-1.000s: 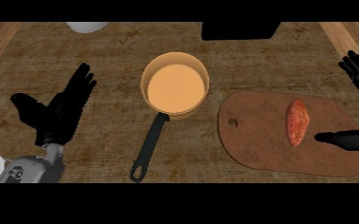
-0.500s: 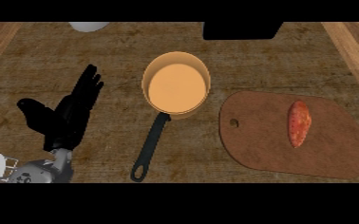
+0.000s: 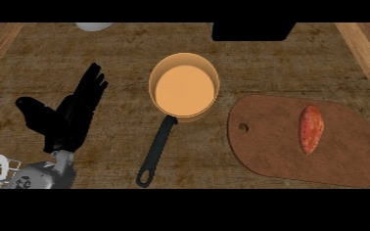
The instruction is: Pick the sweet potato from the cutting board and place it in the pot
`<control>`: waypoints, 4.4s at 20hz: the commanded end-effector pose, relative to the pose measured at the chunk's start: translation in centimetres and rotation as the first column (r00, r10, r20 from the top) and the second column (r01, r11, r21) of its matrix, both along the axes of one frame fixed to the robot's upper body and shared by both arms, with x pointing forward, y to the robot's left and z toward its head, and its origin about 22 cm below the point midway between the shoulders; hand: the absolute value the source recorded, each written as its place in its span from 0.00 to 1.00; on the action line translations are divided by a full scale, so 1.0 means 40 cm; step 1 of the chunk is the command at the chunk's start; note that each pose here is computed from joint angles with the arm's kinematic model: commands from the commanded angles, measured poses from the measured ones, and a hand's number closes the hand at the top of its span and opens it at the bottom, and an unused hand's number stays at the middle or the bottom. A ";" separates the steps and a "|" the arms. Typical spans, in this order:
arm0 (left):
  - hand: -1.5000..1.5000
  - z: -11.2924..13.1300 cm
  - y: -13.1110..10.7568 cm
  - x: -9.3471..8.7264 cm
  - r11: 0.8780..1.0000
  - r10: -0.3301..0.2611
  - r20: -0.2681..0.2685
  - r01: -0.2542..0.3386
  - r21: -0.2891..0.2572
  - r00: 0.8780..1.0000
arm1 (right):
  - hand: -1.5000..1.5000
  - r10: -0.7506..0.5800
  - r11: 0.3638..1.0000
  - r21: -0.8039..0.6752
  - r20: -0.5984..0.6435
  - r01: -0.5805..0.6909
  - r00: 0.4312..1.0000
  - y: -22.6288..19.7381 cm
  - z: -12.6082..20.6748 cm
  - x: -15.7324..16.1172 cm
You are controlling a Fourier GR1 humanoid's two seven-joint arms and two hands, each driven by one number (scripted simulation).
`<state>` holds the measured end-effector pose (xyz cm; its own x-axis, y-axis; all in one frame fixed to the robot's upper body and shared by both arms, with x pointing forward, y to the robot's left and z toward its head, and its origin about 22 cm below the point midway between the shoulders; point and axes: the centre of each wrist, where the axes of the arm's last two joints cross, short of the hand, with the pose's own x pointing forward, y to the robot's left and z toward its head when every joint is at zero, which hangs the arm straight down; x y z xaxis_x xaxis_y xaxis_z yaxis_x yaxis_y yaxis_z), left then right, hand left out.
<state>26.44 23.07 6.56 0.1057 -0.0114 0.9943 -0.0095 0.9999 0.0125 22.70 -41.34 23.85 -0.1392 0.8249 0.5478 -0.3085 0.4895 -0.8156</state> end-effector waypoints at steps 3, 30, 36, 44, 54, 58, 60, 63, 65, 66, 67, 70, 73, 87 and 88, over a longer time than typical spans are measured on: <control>0.50 -0.002 -0.041 0.010 1.000 -0.006 0.013 0.006 0.008 1.000 | 0.00 -0.048 0.998 -0.040 -0.097 0.045 0.994 0.051 0.000 0.016; 0.50 -0.052 -0.011 -0.002 1.000 -0.015 -0.006 0.015 0.010 1.000 | 0.00 -0.148 0.984 -0.130 -0.199 0.124 0.969 0.164 -0.162 0.057; 0.50 -0.020 -0.004 0.039 1.000 -0.022 0.007 0.022 0.001 1.000 | 0.00 -0.223 0.957 -0.235 -0.220 0.170 0.950 0.197 -0.207 0.078; 0.50 0.020 0.004 -0.019 1.000 -0.001 0.004 0.001 0.014 1.000 | 0.00 -0.213 0.953 -0.268 -0.257 0.142 0.943 0.246 -0.333 0.107; 0.50 -0.036 -0.021 -0.013 1.000 -0.008 -0.009 0.007 -0.020 1.000 | 0.00 -0.240 0.919 -0.380 -0.324 0.106 0.915 0.231 -0.393 0.140; 0.50 -0.005 -0.057 0.009 1.000 -0.009 0.017 0.009 -0.001 1.000 | 0.00 -0.236 0.917 -0.386 -0.323 0.101 0.916 0.213 -0.399 0.155; 0.50 0.002 -0.013 -0.005 1.000 -0.015 -0.002 0.015 0.013 1.000 | 0.00 -0.251 0.911 -0.400 -0.334 0.105 0.908 0.217 -0.392 0.166; 0.50 -0.034 0.005 0.002 1.000 0.002 -0.001 -0.002 -0.005 1.000 | 0.00 -0.229 0.925 -0.369 -0.335 0.096 0.914 0.226 -0.435 0.126; 0.50 -0.033 -0.047 -0.033 1.000 -0.004 0.009 0.004 0.007 1.000 | 1.00 -0.117 0.966 -0.256 -0.281 0.043 0.953 0.265 -0.421 0.153; 0.50 -0.021 0.014 0.008 1.000 -0.011 0.000 0.011 -0.015 1.000 | 1.00 -0.109 0.967 -0.250 -0.251 0.044 0.962 0.235 -0.422 0.159; 0.50 -0.041 -0.028 -0.005 1.000 -0.003 0.016 0.003 0.017 1.000 | 1.00 -0.111 0.962 -0.270 -0.241 0.044 0.964 0.214 -0.399 0.159; 0.50 -0.025 -0.011 -0.023 1.000 -0.007 -0.002 0.007 -0.004 1.000 | 1.00 -0.104 0.959 -0.279 -0.223 0.038 0.969 0.227 -0.428 0.155; 0.50 0.002 -0.021 0.012 1.000 -0.006 -0.001 0.006 -0.003 1.000 | 1.00 -0.106 0.958 -0.284 -0.209 0.044 0.972 0.230 -0.432 0.177; 0.50 -0.013 0.015 -0.006 1.000 0.021 -0.019 -0.021 0.007 1.000 | 1.00 -0.752 0.636 -0.282 -0.015 0.719 0.659 0.600 -0.355 0.052; 0.50 -0.021 0.013 -0.004 0.999 0.034 -0.013 -0.034 0.007 0.999 | 1.00 -0.791 0.573 -0.295 0.044 0.765 0.610 0.617 -0.331 0.046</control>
